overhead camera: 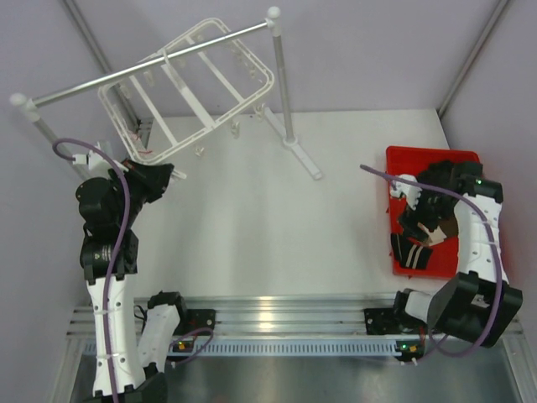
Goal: Clip the socks to the hanger
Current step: Pick up the sock from the bin.
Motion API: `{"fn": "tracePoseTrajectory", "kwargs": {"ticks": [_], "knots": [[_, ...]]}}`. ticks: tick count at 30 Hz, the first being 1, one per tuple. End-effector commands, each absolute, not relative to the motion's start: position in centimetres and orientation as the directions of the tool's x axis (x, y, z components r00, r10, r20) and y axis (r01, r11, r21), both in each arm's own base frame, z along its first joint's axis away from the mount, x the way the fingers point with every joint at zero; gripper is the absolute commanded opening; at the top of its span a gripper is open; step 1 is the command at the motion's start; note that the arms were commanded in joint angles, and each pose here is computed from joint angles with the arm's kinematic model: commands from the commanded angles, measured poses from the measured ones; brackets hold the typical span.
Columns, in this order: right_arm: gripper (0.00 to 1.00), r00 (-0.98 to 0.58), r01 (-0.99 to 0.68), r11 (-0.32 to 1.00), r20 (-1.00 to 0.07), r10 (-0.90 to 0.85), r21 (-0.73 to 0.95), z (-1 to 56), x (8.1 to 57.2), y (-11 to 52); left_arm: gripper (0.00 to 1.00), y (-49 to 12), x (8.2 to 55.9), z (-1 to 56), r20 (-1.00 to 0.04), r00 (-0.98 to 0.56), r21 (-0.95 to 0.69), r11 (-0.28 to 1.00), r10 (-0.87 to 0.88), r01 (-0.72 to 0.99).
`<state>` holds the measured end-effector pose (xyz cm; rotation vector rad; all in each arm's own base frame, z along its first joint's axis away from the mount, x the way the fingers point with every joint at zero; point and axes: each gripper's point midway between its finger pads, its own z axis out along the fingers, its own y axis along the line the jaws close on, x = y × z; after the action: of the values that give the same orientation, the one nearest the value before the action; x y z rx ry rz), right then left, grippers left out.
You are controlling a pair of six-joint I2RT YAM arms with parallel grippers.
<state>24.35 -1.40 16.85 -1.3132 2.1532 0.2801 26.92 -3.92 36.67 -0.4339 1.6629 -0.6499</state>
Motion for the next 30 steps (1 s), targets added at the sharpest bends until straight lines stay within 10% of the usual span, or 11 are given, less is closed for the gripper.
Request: {"fn": "tracePoseTrajectory", "kwargs": {"ticks": [1, 20, 30], "knots": [[0.73, -0.205, -0.967, 0.255, -0.505, -0.839, -0.030, 14.3, 16.8, -0.5, 0.00, -4.2, 26.6, 36.5, -0.783, -0.202, -0.614, 0.784, -0.589, 0.091], [0.71, 0.019, -0.999, 0.006, -0.592, -0.806, -0.039, 10.4, 15.3, 1.6, 0.00, -4.2, 26.7, 36.6, -0.774, -0.201, -0.625, 0.776, -0.601, 0.089], [0.45, -0.015, -0.997, 0.063, -0.670, -0.742, -0.047, 10.8, 16.8, 3.0, 0.00, -4.1, 26.8, 36.2, -0.771, -0.203, -0.627, 0.775, -0.603, 0.079]]}}
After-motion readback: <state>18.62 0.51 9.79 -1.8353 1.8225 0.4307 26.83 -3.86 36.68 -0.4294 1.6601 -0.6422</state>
